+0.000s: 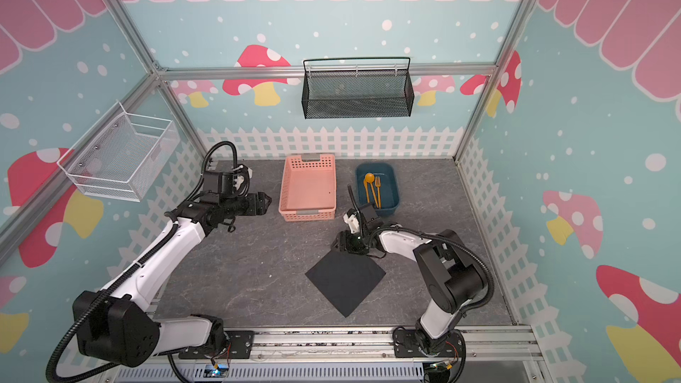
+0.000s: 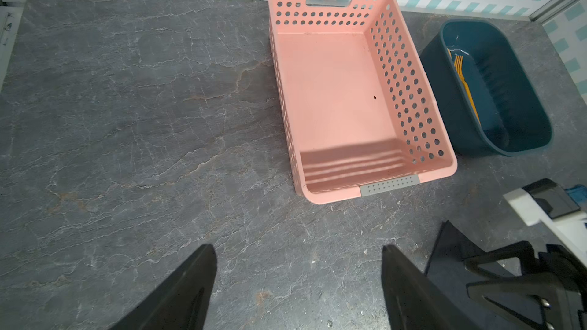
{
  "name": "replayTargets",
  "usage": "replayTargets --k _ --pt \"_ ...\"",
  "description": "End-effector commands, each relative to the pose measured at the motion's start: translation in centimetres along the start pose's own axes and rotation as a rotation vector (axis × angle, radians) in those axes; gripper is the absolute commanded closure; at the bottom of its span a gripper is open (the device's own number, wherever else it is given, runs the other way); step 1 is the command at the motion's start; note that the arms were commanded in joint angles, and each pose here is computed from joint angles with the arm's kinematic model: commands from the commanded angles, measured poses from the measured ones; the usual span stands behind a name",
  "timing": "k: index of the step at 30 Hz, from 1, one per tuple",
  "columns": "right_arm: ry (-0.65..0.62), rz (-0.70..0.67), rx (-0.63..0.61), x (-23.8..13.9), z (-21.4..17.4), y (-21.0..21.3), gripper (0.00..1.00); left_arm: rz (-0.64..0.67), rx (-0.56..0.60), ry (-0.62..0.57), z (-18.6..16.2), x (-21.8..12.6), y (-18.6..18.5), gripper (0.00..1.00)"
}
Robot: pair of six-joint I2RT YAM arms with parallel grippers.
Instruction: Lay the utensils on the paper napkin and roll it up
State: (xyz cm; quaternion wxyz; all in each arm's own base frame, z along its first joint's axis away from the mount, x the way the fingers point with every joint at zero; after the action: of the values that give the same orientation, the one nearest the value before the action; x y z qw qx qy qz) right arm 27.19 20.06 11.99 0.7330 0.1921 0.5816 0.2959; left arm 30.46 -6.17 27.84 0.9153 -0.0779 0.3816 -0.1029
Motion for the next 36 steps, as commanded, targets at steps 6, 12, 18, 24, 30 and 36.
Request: replayTargets --k 6,12,18,24,30,36 --pt "0.001 -0.043 -0.014 1.4 0.8 -0.8 0.41 -0.004 -0.006 -0.008 0.0 -0.2 0.1 0.17" --pt "0.003 -0.062 -0.026 1.7 1.1 -1.0 0.41 -0.004 -0.004 -0.009 0.0 -0.2 0.1 0.17" --pt "-0.001 -0.104 -0.033 1.5 1.8 -1.1 0.41 0.003 -0.004 -0.008 0.0 -0.2 0.2 0.17" --pt "-0.007 -0.104 -0.051 1.0 2.7 -0.6 0.4 0.004 -0.003 -0.007 -0.1 -0.1 0.2 0.16" --pt "-0.083 -0.069 -0.109 -1.5 4.9 1.9 0.4 0.003 -0.003 -0.006 -0.1 -0.1 0.2 0.16" --pt "-0.172 -0.143 -0.164 -5.0 8.2 3.2 0.4 -0.004 -0.003 -0.006 -0.1 -0.1 0.1 0.16"
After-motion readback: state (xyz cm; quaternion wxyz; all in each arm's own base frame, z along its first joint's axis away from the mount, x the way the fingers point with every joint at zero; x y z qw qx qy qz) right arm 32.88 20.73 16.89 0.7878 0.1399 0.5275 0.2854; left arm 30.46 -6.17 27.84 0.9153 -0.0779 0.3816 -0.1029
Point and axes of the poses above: each gripper's point midway between its finger pads, its own x axis out along the fingers, its own y axis along the line the jaws close on, z = x × y, the point moved 10 cm from there along -x, back along the fingers, and after that the axes turned 1 degree about -x, right-handed, at the moved point
